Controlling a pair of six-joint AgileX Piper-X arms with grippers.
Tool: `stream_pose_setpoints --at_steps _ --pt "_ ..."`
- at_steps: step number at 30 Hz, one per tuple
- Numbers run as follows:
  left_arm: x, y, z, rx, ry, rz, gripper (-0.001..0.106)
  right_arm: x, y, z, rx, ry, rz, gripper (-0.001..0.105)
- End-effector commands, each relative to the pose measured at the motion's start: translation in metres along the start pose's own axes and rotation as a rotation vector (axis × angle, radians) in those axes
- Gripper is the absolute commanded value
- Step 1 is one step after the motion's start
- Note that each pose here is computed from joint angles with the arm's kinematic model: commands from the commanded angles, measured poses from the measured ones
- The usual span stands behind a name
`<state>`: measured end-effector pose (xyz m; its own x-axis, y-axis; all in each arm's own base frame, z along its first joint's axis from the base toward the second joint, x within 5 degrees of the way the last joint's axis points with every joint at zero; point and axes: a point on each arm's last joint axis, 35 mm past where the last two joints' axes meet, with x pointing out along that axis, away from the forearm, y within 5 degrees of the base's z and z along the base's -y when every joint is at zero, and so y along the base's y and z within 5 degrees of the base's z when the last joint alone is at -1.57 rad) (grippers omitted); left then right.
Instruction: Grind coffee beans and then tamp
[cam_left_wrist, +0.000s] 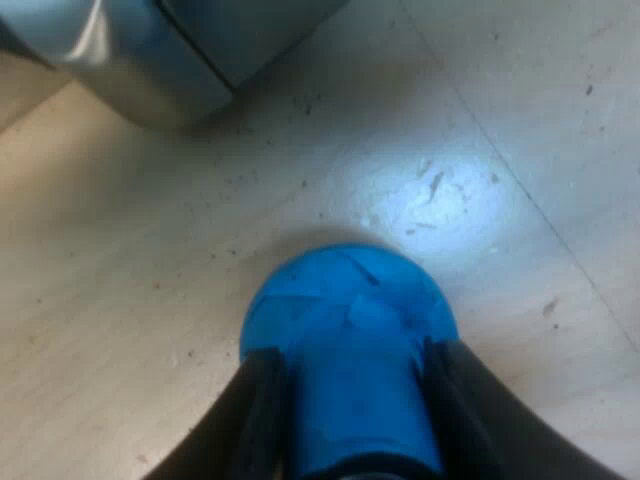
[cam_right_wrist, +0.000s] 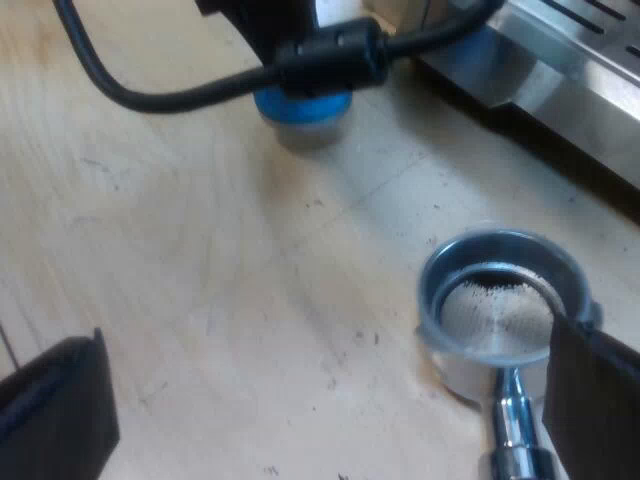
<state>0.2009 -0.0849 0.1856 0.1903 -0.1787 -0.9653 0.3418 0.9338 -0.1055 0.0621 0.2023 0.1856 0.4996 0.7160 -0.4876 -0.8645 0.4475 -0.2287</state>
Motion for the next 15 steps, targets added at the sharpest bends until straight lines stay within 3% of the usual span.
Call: stream_pose_setpoints --at_steps 1,13,15 --pt "0.000 0.000 0.003 -0.008 -0.019 0.015 0.000 0.002 -0.002 0.006 0.003 -0.027 -0.005 0.088" --pt "0.016 0.001 0.006 -0.012 0.022 0.016 0.001 0.003 -0.001 0.006 0.008 -0.032 0.018 0.088" --pt "0.016 0.001 0.005 -0.009 0.027 0.016 0.011 0.003 -0.001 0.006 0.008 -0.032 0.018 0.088"
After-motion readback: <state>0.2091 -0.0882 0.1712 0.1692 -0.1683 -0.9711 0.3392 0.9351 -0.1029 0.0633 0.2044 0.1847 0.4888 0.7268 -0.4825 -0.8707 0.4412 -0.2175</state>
